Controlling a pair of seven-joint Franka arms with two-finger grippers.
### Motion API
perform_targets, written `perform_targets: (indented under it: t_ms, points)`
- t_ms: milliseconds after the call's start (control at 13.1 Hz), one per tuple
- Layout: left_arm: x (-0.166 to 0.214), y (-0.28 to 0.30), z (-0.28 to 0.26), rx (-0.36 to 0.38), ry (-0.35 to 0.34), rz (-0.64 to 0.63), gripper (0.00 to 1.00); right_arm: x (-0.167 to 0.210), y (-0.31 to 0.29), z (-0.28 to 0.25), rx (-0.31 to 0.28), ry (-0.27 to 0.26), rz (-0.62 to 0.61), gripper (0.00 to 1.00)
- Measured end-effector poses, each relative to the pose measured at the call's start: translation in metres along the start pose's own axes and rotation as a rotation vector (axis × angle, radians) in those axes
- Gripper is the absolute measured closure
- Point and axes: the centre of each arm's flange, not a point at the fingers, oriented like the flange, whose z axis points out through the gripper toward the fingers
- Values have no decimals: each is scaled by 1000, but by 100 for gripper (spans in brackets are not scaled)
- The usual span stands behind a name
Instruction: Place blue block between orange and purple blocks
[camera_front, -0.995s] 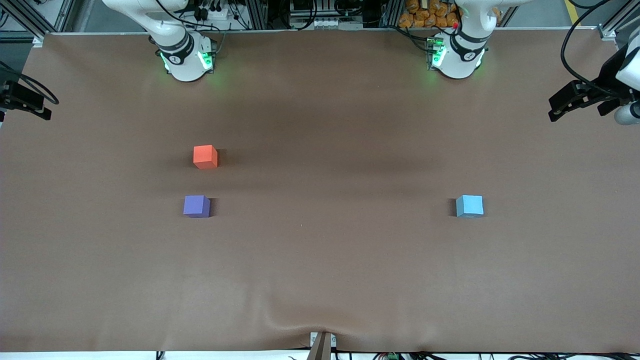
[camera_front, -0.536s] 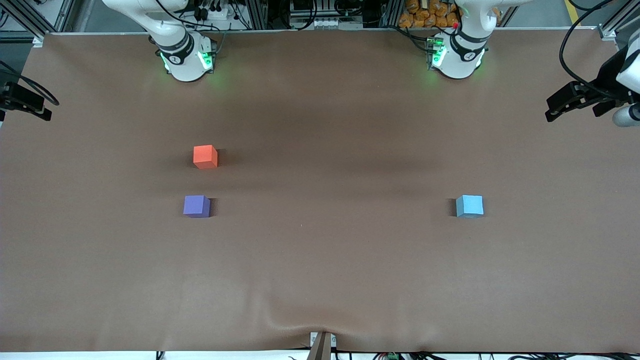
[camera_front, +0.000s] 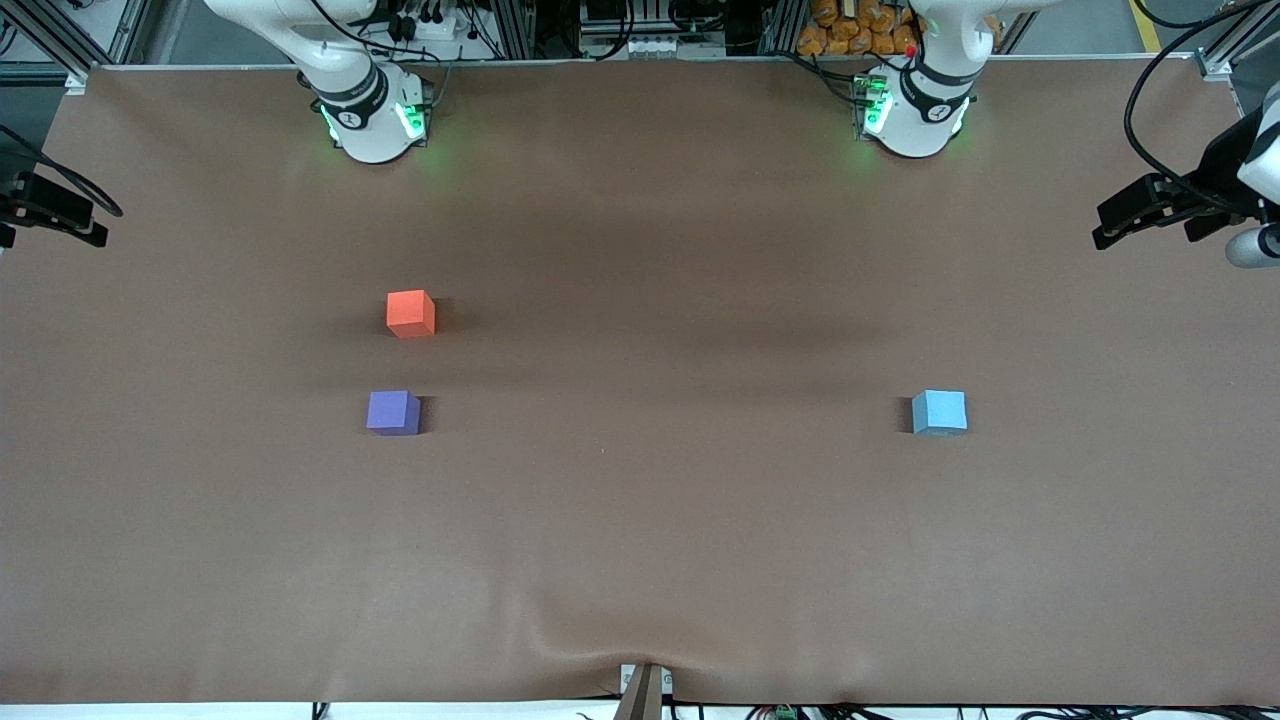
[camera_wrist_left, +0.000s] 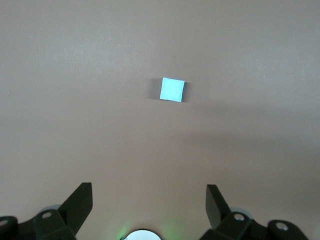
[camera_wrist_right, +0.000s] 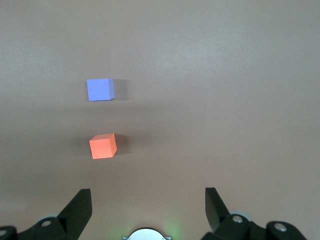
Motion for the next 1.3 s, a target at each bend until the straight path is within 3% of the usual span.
perform_targets:
  t_ms: [918,1301]
  points:
    - [9,7,20,1,-42,14,0,22,0,14,-7,30,-2,0]
    - [27,8,54,1,-102,17,0,22,-2,10,0,40,-2,0]
